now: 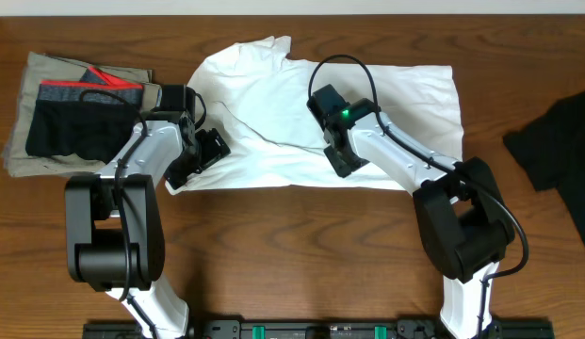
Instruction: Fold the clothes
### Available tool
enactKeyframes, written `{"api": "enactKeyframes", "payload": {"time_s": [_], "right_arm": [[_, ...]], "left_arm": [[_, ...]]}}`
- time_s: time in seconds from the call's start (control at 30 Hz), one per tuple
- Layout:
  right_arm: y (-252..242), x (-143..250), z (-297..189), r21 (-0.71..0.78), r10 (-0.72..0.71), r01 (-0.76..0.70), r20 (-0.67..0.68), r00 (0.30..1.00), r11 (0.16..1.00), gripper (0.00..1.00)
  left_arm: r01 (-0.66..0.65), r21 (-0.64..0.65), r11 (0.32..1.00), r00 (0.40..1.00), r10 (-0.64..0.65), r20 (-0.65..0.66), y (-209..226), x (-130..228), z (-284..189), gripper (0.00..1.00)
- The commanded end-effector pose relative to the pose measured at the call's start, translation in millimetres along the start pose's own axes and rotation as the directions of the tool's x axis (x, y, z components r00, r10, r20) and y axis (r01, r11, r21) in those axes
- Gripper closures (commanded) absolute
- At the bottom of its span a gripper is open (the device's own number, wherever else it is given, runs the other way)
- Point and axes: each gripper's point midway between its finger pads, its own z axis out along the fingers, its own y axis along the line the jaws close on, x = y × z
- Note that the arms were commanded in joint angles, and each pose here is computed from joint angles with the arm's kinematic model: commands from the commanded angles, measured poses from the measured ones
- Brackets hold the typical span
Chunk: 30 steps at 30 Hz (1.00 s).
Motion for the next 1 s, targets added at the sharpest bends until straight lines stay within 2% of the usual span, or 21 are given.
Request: {"api": "enactKeyframes", "payload": {"time_s": [0.0, 0.43, 0.57, 0.63, 0.8, 0.97], "right_arm": [[-2, 5, 7, 0.029, -0.049, 0.050, -0.009, 0.999, 0.998, 0.51], [2, 9, 19, 0.026, -0.068, 0.068, -0.003, 0.998, 0.997, 0.57], [-5, 5, 18, 0.064, -0.064, 0.063, 0.012, 0.998, 0.996, 0.59], [-7, 3, 18, 0.073, -0.059, 0.057, 0.021, 0.998, 0.996, 0.65], [-11, 1, 20, 0.071, -0.046, 0.044, 0.026, 0.999, 0.997, 0.86], [-18, -2, 21, 0.076, -0.024, 0.021, 0.038, 0.999, 0.997, 0.90]], "left_arm": [[0.015, -0.053, 0.998, 1.000, -0.017, -0.025, 16, 6, 11, 0.02], [0.015, -0.051, 0.999, 1.000, -0.016, -0.021, 15, 5, 11, 0.02], [0.015, -0.051, 0.999, 1.000, -0.016, -0.021, 15, 5, 11, 0.02], [0.015, -0.051, 0.999, 1.000, -0.016, -0.021, 15, 5, 11, 0.02], [0.015, -0.051, 0.999, 1.000, -0.016, -0.021, 15, 5, 11, 0.02], [0.015, -0.051, 0.999, 1.000, -0.016, -0.022, 15, 5, 11, 0.02]]}}
